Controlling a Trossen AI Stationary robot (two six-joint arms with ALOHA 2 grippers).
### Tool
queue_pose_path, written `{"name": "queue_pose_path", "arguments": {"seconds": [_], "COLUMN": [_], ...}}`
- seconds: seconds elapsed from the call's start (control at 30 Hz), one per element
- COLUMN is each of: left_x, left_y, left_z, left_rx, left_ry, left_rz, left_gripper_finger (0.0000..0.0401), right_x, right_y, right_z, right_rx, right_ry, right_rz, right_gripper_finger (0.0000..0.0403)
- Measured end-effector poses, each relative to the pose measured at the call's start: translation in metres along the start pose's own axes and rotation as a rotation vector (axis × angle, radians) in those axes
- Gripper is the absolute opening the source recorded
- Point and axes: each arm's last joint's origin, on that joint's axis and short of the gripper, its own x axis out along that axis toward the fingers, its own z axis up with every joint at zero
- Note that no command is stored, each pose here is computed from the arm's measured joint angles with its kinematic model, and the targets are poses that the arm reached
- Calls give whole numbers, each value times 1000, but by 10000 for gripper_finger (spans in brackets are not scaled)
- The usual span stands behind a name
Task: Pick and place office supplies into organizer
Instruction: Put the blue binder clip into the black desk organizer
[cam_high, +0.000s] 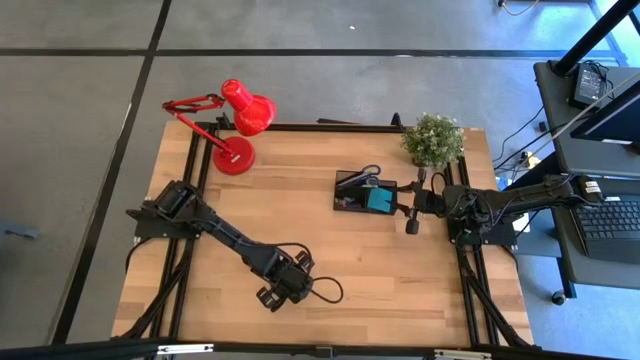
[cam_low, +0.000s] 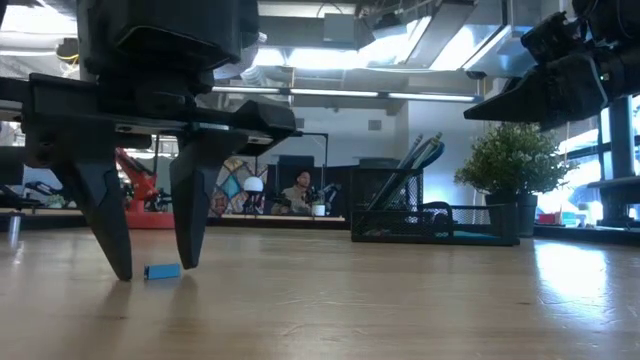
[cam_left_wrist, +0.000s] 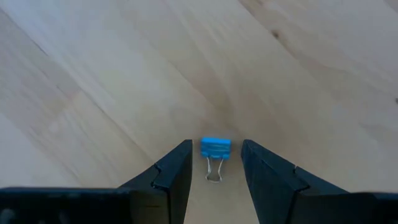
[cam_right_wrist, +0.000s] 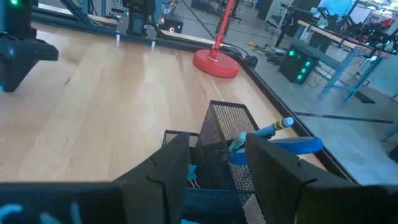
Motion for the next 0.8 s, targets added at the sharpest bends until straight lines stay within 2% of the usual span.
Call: {"name": "queue_pose_path", "arguments": {"seconds": [0.23,0.63,0.8], "left_x": [9,11,11], "left_y": [5,7,7], "left_z": [-2,-3,-3], "left_rx": [-84,-94,-66], "left_ry": [-10,-3,-4], "left_rz": [-46,-37,-28], "left_gripper_finger": [139,137,118], "right_x": [0,0,0], "right_y": [0,0,0], "right_z": [0,0,0], "right_rx": [16,3,2], "right_ry": [1,1,1], "right_rz": [0,0,0], "right_gripper_finger": [162,162,162]}}
